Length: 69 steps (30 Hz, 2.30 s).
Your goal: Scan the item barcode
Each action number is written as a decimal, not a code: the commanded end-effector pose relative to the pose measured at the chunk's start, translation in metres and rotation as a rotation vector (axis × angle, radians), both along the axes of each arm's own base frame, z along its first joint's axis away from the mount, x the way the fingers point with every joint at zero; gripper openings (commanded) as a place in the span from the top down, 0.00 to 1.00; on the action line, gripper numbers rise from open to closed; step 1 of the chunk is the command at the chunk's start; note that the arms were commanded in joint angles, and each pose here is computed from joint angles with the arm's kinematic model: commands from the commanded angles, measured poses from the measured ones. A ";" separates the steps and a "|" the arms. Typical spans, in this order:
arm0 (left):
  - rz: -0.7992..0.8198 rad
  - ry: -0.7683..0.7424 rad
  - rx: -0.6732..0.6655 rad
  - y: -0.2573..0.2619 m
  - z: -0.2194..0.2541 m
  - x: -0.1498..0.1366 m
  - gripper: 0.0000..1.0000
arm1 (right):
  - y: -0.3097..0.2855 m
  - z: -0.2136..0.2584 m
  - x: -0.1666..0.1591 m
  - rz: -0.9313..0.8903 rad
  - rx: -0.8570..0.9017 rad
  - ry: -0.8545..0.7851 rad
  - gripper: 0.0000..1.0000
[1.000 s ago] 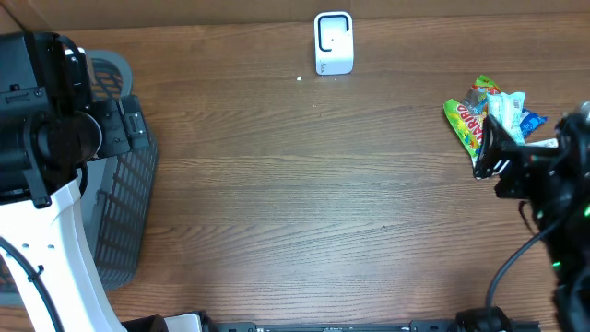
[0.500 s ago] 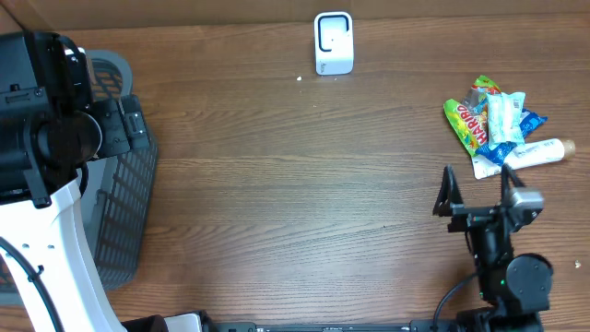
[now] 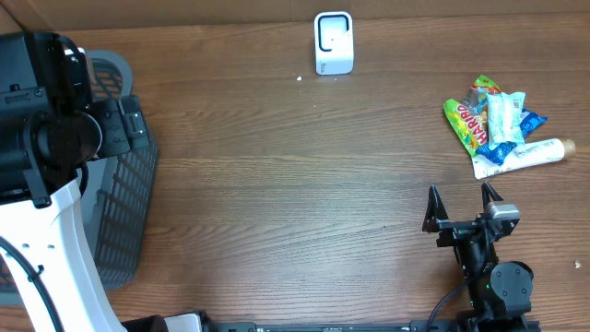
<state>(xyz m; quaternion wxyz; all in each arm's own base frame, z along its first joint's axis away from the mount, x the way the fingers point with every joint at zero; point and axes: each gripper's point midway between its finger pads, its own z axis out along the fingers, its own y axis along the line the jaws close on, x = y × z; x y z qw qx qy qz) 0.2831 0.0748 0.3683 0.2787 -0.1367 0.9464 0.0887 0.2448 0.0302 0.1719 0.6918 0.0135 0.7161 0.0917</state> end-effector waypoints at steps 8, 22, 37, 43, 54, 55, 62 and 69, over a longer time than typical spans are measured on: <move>-0.001 -0.009 0.012 0.002 0.004 0.000 0.00 | 0.007 -0.002 -0.001 0.039 -0.002 -0.005 0.00; -0.001 -0.009 0.012 0.002 0.004 0.000 0.00 | 0.007 -0.002 -0.001 0.039 -0.002 -0.005 0.00; -0.003 -0.067 -0.027 -0.006 0.011 0.004 0.00 | 0.007 -0.002 -0.001 0.039 -0.002 -0.004 0.00; -0.154 -0.346 -0.081 -0.045 0.029 0.039 0.00 | 0.007 -0.002 -0.001 0.039 -0.002 -0.005 0.00; -0.254 -0.619 -0.086 -0.070 -0.039 0.006 0.00 | 0.007 -0.002 -0.001 0.039 -0.002 -0.005 0.00; -0.256 -0.636 -0.084 -0.070 -0.046 0.001 0.01 | 0.007 -0.002 -0.001 0.039 -0.002 -0.005 0.00; -0.284 -0.807 -0.028 -0.071 -0.088 -0.026 0.00 | 0.007 -0.002 -0.001 0.039 -0.002 -0.005 0.00; -0.301 -0.969 0.019 -0.071 -0.121 -0.032 0.00 | 0.007 -0.002 -0.001 0.039 -0.002 -0.005 0.00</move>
